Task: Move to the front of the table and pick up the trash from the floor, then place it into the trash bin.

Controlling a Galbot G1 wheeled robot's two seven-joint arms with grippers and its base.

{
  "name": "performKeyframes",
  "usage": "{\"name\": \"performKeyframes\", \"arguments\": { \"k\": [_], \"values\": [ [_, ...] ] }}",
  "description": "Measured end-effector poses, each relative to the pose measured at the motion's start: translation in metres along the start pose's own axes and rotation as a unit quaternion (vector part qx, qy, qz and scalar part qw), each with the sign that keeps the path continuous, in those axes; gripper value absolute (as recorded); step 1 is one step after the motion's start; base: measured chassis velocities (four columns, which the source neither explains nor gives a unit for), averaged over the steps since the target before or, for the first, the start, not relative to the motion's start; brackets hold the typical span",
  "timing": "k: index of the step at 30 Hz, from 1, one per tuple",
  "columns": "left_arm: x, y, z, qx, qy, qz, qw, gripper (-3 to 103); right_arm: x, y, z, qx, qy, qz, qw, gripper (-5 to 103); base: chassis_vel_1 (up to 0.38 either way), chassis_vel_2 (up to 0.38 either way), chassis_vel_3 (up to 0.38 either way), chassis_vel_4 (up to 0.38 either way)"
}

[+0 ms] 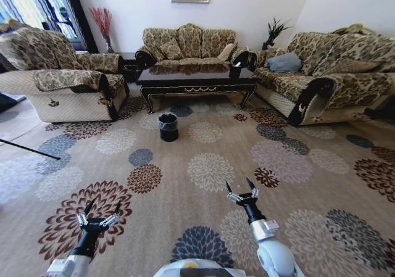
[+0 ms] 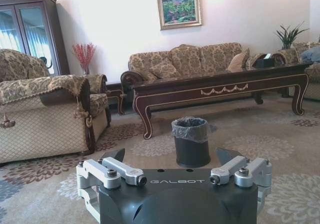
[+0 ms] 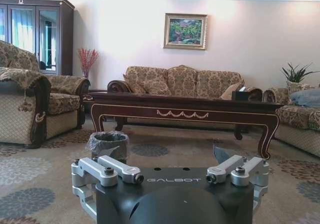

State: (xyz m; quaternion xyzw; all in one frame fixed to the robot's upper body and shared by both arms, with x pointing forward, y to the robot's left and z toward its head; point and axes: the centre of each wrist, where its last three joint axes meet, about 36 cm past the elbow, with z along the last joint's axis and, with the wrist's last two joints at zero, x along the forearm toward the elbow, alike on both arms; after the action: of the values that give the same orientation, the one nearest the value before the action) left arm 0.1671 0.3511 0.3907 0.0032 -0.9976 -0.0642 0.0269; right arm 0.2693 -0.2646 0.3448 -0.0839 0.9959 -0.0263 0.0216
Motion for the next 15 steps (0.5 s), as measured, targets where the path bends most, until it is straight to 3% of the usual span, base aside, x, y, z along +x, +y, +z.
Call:
{"name": "performKeyframes", "arguments": {
  "k": [15],
  "values": [
    [0.0,0.0,0.0,0.0,0.0,0.0,1.0,100,0.0,0.0,0.0,0.0,0.0,0.0,1.0,100,0.0,0.0,0.0,0.0]
  ]
}}
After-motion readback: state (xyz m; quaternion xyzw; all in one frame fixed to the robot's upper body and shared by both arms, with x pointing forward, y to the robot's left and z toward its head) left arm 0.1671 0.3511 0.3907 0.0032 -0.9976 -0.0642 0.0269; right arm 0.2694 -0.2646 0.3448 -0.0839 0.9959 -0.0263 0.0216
